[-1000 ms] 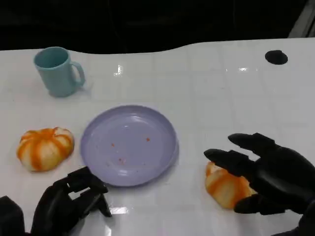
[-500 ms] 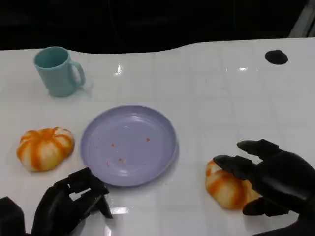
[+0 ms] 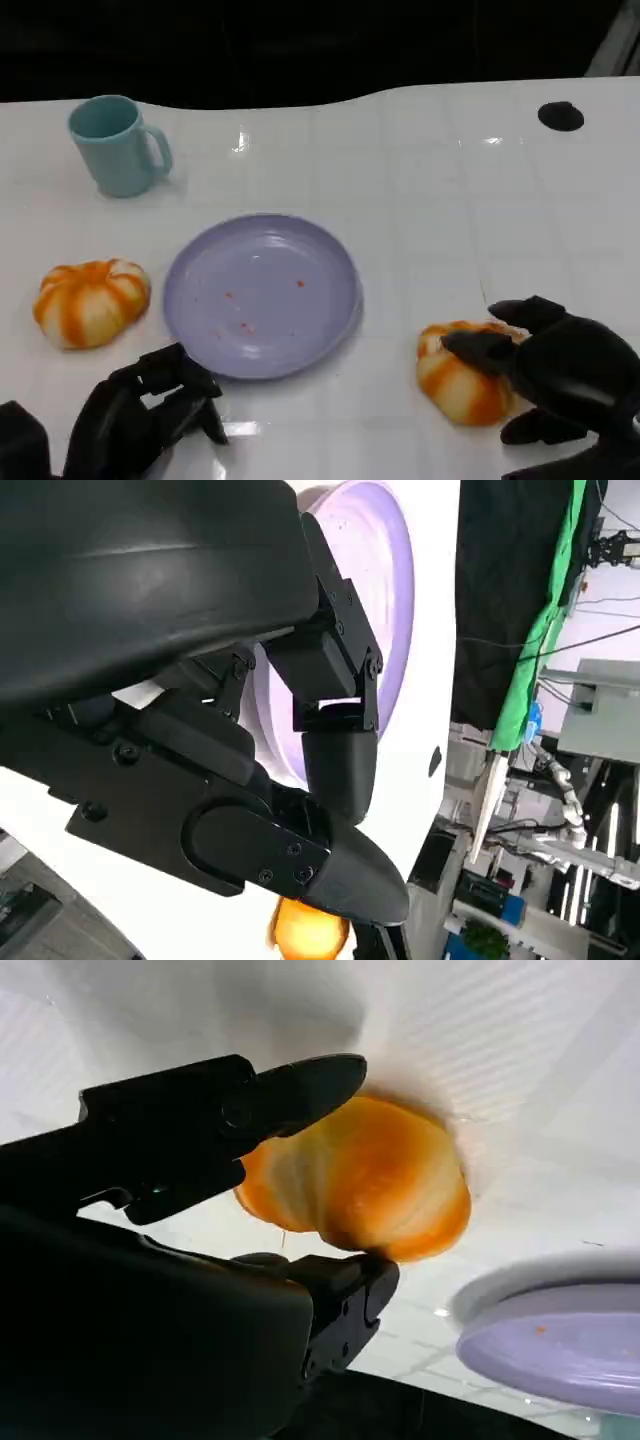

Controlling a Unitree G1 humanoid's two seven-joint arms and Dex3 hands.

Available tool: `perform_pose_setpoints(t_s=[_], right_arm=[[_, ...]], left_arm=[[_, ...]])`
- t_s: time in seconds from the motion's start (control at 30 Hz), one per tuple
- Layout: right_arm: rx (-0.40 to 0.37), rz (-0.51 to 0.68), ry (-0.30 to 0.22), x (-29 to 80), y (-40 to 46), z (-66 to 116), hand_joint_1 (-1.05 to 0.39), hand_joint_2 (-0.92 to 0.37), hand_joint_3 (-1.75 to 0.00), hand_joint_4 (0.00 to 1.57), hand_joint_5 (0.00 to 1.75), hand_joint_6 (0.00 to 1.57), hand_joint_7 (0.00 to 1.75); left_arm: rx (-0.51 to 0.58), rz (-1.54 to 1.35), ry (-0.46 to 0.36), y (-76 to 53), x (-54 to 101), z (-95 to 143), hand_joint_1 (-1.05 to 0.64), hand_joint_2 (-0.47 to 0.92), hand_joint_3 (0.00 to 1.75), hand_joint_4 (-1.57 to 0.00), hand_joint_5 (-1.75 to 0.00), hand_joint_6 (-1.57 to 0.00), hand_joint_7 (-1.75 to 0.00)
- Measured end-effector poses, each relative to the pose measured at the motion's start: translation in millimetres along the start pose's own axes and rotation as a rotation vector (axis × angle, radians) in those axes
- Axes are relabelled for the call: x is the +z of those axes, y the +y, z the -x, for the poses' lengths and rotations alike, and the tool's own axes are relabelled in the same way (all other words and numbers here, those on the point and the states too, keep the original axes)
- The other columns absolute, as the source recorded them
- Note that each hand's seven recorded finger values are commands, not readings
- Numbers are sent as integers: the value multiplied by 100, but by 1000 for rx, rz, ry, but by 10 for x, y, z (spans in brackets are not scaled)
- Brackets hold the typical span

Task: Grasp the bread from the table and place it into the plate.

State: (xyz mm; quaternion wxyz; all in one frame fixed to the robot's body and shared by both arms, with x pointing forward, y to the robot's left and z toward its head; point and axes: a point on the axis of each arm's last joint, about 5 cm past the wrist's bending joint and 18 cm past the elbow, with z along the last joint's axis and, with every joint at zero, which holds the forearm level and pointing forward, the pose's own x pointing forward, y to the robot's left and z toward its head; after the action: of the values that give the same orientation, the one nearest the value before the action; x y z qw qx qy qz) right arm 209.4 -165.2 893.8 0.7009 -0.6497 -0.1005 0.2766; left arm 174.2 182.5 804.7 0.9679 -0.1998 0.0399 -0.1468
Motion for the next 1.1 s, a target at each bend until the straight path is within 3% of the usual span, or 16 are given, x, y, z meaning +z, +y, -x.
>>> perform_pose_setpoints(t_s=[0.27,0.4,0.53,0.6,0.63,0.67,0.7,0.77,0.8,0.87,0.9,1.1], right_arm=[[23,15,-5,-9,48,-132,-60,-92,-5,15,17,30,1],[24,19,-9,-4,69,-205,-57,-92,-7,26,15,37,3],[11,12,-11,-5,83,-288,-47,-92,-8,52,17,53,6],[-4,-5,-10,-11,108,-321,-39,-92,-12,75,25,69,9],[-16,-14,-11,-15,119,-339,-36,-92,-15,84,46,81,12],[-33,-22,-16,-18,137,-359,-32,-92,-19,82,89,96,12],[-53,-30,-19,-24,154,-376,-29,-92,-24,82,114,106,15],[-92,-53,-26,-35,180,-409,-25,-92,-29,86,148,119,21],[-109,-59,-31,-40,185,-426,-24,-92,-35,83,163,111,49],[-133,-63,-42,-54,190,-448,-23,-92,-44,82,172,83,117],[-141,-64,-44,-60,189,-457,-23,-92,-45,81,173,79,126],[-201,-83,-44,-69,229,-476,-18,-81,-52,82,175,80,130]], left_arm=[[0,0,0,0,1,8,-105,79,0,-76,-167,-111,-88],[2,0,2,0,-3,16,-105,79,0,-76,-167,-117,-80],[2,0,5,-3,-8,24,-105,79,0,-76,-167,-121,-74],[1,1,6,-4,-10,31,-105,79,0,-76,-167,-125,-68],[2,2,7,-4,-9,32,-105,79,0,-76,-167,-127,-65],[1,2,7,-4,-9,32,-105,79,0,-76,-167,-129,-62],[0,3,8,-6,-9,31,-105,79,0,-76,-167,-130,-59],[0,3,8,-6,-8,32,-105,78,0,-77,-167,-133,-56],[0,3,8,-7,-8,32,-104,78,0,-77,-167,-135,-52],[0,2,8,-7,-7,34,-104,79,0,-77,-166,-137,-47],[0,2,7,-8,-6,34,-104,79,0,-77,-166,-139,-45],[2,1,6,-9,-2,33,-104,79,0,-77,-166,-146,-35]])
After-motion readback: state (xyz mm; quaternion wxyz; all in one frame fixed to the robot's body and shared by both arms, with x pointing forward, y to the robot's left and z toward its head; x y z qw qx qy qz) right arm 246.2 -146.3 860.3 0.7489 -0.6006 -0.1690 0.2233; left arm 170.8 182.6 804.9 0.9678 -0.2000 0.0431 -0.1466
